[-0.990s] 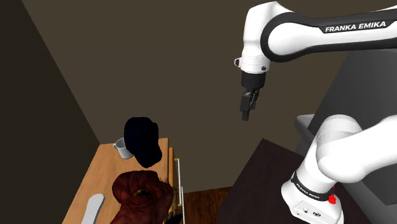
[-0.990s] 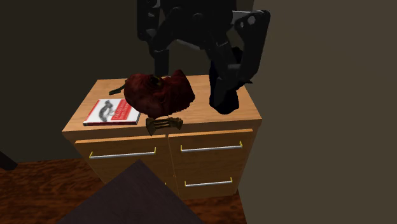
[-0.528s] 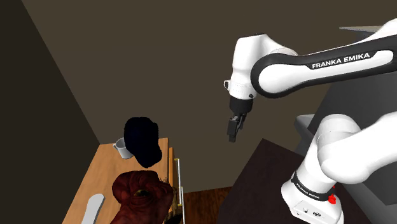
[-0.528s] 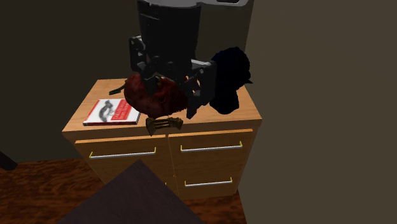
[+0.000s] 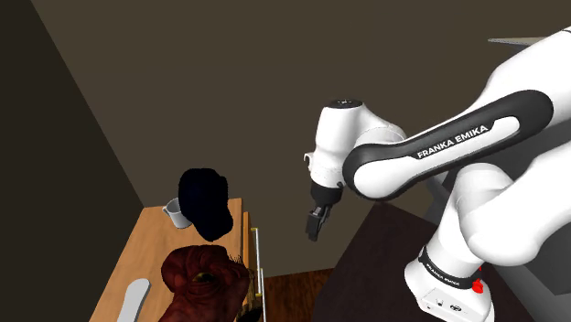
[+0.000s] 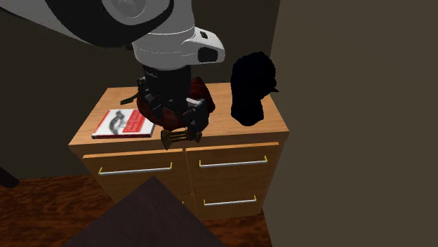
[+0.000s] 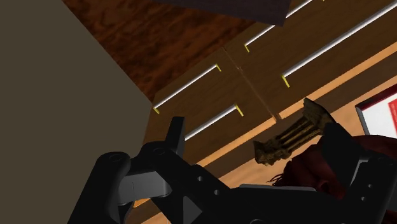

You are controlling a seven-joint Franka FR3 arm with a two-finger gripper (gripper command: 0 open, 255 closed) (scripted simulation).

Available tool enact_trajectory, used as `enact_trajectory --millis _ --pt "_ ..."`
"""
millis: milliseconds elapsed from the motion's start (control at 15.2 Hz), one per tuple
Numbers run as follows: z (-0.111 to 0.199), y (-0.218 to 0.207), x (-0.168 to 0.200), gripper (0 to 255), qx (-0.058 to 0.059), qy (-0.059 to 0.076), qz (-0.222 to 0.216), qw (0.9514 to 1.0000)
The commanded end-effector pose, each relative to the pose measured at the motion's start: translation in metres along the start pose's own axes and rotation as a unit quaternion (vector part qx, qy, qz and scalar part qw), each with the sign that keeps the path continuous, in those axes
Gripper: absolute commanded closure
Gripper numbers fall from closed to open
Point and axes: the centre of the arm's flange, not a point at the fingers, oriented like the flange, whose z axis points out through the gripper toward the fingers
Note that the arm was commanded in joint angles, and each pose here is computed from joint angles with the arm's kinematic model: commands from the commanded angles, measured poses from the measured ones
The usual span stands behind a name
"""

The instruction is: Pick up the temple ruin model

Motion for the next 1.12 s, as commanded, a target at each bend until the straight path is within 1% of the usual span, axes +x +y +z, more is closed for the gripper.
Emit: enact_trajectory --millis 0,528,1056 --pt "0.018 -0.015 0.006 0 0.002 0.010 -0.003 0.9999" --pt "0.101 -0.073 0.027 0 0.006 0.039 -0.017 0.9991" --pt "0.182 -0.132 0.051 0 0.010 0.069 -0.030 0.9971"
